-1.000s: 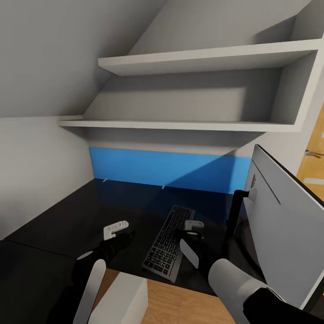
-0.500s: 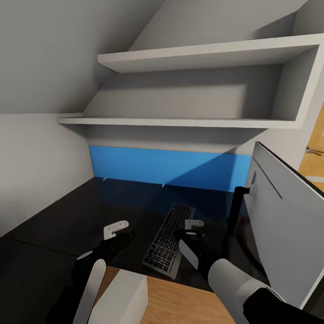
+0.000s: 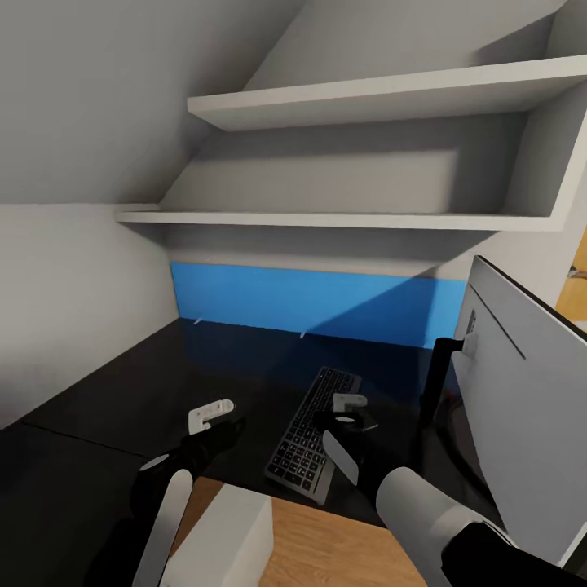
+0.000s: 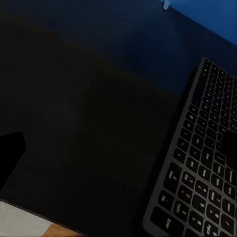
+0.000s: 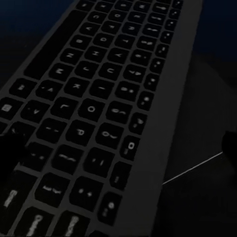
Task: In the bedroom, organize the workspace by keeping the computer under the desk, ensuring the monitor is on the desk, placing the keyboard on the desk next to the monitor, placing the mouse on the desk next to the keyboard, moving the folder from the swivel chair onto the desk next to the mouse, stacking the notebook on top of the folder with the pen on top of the notebook, and positioning the swivel chair next to the desk.
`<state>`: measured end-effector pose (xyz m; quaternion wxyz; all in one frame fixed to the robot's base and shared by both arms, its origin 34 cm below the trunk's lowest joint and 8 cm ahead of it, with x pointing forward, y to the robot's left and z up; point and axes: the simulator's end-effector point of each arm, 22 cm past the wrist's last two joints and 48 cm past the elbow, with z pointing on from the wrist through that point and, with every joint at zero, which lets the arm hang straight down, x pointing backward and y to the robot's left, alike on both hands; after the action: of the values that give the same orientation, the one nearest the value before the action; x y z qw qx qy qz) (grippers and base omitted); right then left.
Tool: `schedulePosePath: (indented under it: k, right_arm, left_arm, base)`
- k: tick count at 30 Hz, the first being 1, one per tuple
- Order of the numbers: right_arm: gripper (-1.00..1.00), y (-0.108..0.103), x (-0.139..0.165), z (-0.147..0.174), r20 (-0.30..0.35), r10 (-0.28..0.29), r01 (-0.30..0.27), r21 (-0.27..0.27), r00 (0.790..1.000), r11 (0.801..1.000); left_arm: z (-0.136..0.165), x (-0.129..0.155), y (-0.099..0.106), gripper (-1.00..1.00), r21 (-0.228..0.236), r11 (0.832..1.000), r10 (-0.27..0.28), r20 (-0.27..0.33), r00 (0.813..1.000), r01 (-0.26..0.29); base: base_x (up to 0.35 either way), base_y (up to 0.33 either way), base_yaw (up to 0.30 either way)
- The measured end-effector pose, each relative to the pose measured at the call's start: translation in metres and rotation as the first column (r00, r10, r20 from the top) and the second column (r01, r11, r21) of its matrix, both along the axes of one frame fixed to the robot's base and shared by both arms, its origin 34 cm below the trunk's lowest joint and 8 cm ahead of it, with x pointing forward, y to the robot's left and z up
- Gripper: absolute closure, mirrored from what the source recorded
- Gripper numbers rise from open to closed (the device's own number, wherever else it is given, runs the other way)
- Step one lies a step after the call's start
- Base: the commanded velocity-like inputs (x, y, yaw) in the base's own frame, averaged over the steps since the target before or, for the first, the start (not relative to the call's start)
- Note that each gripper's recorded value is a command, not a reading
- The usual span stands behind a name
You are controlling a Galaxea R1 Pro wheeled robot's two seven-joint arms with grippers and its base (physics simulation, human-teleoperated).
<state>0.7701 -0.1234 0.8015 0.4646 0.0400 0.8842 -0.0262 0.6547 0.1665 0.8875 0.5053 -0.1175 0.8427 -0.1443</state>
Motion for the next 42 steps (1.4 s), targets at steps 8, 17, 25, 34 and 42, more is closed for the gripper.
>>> schedulePosePath:
  k: [8, 17, 25, 34, 42]
  right_arm:
    - [-1.0, 0.0, 0.0, 0.0, 0.0, 0.0, 0.0, 0.003, 1.0, 1.0]
    - [-1.0, 0.0, 0.0, -0.001, 0.0, 0.001, -0.001, 0.003, 1.0, 1.0]
    - [-1.0, 0.001, 0.0, 0.0, 0.001, 0.005, -0.005, 0.003, 1.0, 1.0]
    - [-1.0, 0.002, 0.0, -0.009, 0.003, 0.006, -0.006, 0.004, 1.0, 1.0]
    - [-1.0, 0.002, -0.002, -0.024, 0.002, 0.005, -0.005, 0.004, 1.0, 1.0]
  left_arm:
    - [0.0, 0.0, 0.0, -1.0, 0.0, 1.0, 0.0, 0.0, 1.0, 0.0]
    - [0.0, 0.0, 0.003, -1.0, -0.001, 1.0, 0.006, -0.001, 1.0, -0.006]
    - [-0.001, 0.0, 0.004, -1.0, 0.0, 1.0, 0.009, -0.002, 1.0, -0.009]
    - [-0.011, 0.0, 0.004, -1.0, 0.001, 1.0, 0.01, -0.002, 1.0, -0.01]
    - [-0.025, -0.002, 0.002, -1.0, 0.002, 1.0, 0.008, -0.001, 1.0, -0.008]
  base:
    - [0.0, 0.0, 0.097]
    - [0.0, 0.0, 0.007]
    - [0.0, 0.0, 0.0]
    - [0.0, 0.0, 0.0]
    - [0.0, 0.0, 0.0]
